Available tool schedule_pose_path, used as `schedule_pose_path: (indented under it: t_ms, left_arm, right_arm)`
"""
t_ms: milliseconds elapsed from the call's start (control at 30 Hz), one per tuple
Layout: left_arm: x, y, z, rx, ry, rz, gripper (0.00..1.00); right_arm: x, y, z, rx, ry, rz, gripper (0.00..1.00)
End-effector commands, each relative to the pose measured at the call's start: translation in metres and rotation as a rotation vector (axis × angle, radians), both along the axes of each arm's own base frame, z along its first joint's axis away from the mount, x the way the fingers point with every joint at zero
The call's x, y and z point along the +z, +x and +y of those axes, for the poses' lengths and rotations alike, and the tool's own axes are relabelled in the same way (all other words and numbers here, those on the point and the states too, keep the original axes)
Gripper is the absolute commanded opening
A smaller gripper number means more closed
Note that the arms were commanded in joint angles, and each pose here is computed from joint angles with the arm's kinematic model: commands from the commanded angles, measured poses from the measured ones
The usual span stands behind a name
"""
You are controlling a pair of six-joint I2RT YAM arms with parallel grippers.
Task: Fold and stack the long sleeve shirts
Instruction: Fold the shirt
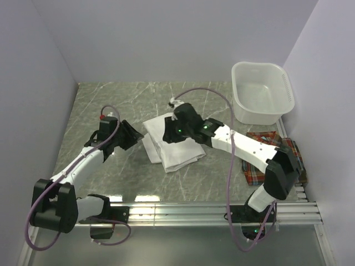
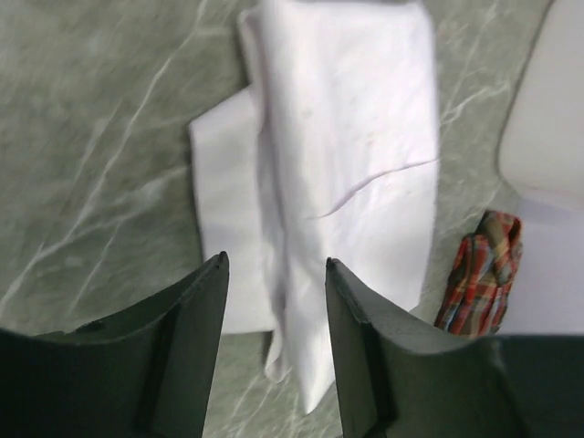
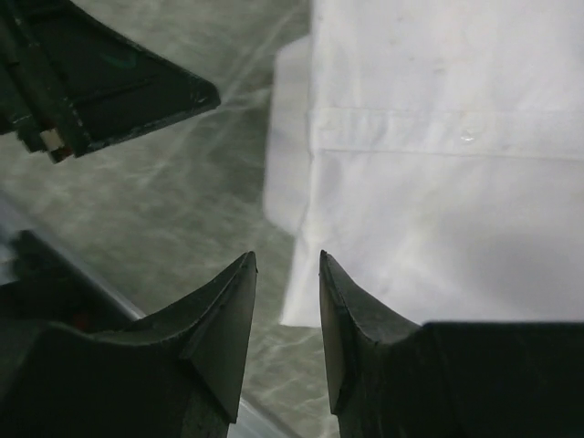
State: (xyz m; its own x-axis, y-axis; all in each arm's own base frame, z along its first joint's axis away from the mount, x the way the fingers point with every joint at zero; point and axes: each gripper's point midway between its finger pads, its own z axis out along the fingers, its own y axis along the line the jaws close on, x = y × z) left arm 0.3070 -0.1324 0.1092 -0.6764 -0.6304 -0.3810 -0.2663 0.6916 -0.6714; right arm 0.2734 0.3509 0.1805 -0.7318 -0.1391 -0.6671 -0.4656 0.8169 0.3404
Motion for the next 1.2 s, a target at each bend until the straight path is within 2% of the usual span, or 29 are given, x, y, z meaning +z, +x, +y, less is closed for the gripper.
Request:
schedule_pose_path:
  t_ms: [0,133,233,267,300,367,400,467,500,733,800,967,1167]
  left_arm:
    - [0.039,0.029,-0.006,-0.038,-0.006,-0.116,0.52]
    - [0.07,0.063,-0.029,-0.114,-0.08,-0.2,0.44]
    - [0.059,0.085,-0.036,-0.128,-0.095,-0.198,0.37]
    - [0.061,0.093,-0.041,-0.144,-0.106,-0.204,0.32]
    - [0.044,0.1,-0.044,-0.152,-0.102,-0.168,0.3]
    - [0.041,0.114,-0.05,-0.171,-0.114,-0.178,0.27]
    - [0.021,0.119,-0.051,-0.17,-0.109,-0.138,0.25]
    - [0.012,0.132,-0.052,-0.168,-0.106,-0.136,0.19]
    - [-0.008,0.136,-0.053,-0.165,-0.102,-0.094,0.17]
    - [-0.057,0.162,-0.054,-0.142,-0.074,-0.028,0.09]
    - [-0.073,0.164,-0.052,-0.138,-0.055,0.001,0.07]
    - [-0.08,0.175,-0.049,-0.13,-0.019,0.0,0.06]
    - [-0.053,0.181,-0.046,-0.13,0.003,-0.058,0.07]
  right_arm:
    - [0.023,-0.015,0.032,0.13,0.354,0.131,0.41]
    - [0.005,-0.015,0.037,0.174,0.408,0.196,0.43]
    - [-0.01,-0.016,0.044,0.195,0.443,0.248,0.44]
    - [-0.015,-0.016,0.045,0.202,0.451,0.265,0.45]
    - [-0.025,-0.017,0.049,0.208,0.458,0.293,0.45]
    - [-0.042,-0.018,0.05,0.209,0.442,0.32,0.45]
    - [-0.06,-0.017,0.049,0.197,0.427,0.342,0.45]
    - [-0.078,-0.02,0.047,0.199,0.405,0.377,0.44]
    - [-0.098,-0.023,0.044,0.193,0.379,0.409,0.44]
    - [-0.157,-0.055,0.025,0.227,0.32,0.558,0.42]
    - [-0.164,-0.062,0.02,0.232,0.316,0.583,0.42]
    - [-0.156,-0.062,0.018,0.253,0.329,0.571,0.42]
    - [-0.134,-0.066,0.014,0.278,0.342,0.526,0.42]
